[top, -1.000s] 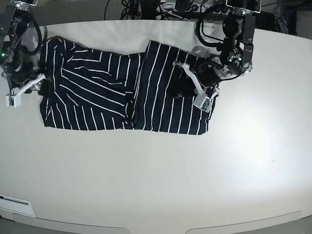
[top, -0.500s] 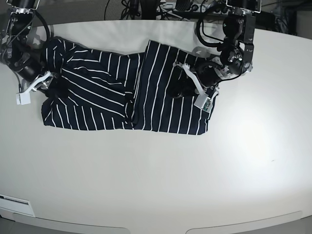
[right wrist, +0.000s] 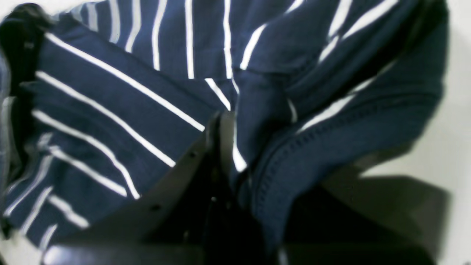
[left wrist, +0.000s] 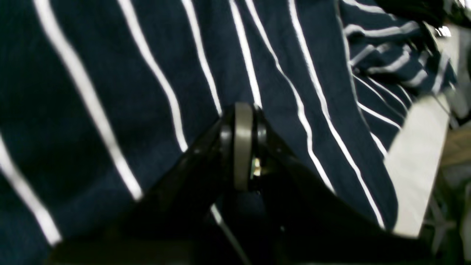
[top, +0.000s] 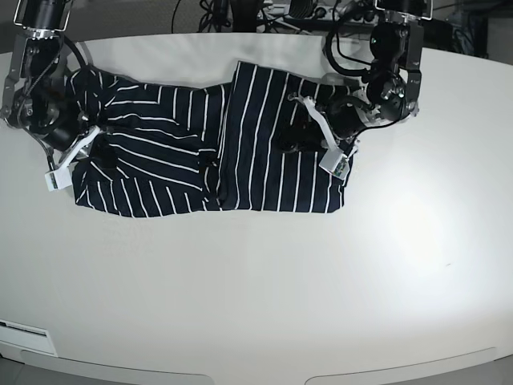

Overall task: Fold the T-shirt properly
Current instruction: 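Grasp the remaining strip end with the right gripper and fold it onto the stack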

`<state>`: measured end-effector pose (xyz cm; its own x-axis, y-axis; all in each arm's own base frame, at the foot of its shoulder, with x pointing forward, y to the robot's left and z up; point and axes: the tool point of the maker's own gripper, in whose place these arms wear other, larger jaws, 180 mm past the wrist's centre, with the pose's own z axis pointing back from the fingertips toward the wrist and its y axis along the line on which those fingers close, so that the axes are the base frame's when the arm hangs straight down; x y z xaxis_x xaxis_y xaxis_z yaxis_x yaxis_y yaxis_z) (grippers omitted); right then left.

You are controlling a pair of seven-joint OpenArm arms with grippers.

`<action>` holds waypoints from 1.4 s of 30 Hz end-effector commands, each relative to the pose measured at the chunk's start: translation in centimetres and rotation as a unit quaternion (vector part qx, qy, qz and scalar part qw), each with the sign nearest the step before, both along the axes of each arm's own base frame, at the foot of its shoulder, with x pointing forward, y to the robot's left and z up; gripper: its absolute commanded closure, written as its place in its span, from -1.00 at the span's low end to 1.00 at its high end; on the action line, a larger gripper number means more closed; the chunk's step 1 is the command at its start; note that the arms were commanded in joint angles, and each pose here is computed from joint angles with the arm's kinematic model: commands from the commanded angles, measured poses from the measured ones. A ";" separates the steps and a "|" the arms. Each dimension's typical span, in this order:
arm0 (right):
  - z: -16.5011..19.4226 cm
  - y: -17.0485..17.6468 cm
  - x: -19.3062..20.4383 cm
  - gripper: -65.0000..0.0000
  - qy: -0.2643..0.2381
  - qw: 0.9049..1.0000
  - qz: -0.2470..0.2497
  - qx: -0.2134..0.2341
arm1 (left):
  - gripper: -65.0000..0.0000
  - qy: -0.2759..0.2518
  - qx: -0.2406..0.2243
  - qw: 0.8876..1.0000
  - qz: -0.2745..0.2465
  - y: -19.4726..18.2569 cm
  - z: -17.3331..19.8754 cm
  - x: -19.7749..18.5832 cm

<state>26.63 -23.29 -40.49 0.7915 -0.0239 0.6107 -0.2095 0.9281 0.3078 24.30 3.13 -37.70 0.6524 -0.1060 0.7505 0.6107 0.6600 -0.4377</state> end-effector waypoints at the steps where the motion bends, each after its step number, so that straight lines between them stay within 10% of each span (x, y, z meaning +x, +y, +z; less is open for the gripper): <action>1: -1.1 -3.4 -1.0 1.00 0.049 0.995 -0.012 -0.084 | 0.68 -0.010 0.007 1.000 -0.009 0.2 0.6 0.2; 9: 3.7 -12.0 1.3 1.00 0.011 0.955 -0.078 -0.284 | 0.40 -0.058 -0.009 0.998 0.024 2.1 4.2 3.0; 15: 9.3 -13.5 3.2 1.00 -0.051 0.931 -0.108 -0.344 | 0.40 -0.055 -0.010 0.998 0.037 3.0 4.3 3.3; 25: 16.1 -1.6 4.7 1.00 -0.164 0.975 -0.008 -0.150 | 0.40 -0.049 -0.017 0.998 0.036 2.9 4.2 2.9; 42: 17.1 8.4 5.3 1.00 -0.233 0.971 0.022 0.039 | 0.40 -0.019 -0.027 0.999 0.033 2.6 3.1 1.2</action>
<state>31.37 -14.78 -25.17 0.4892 -0.0494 0.8708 -0.3641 0.8957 0.2553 24.93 5.99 -35.86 0.6595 -0.0495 0.7501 0.5663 0.6889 -0.4525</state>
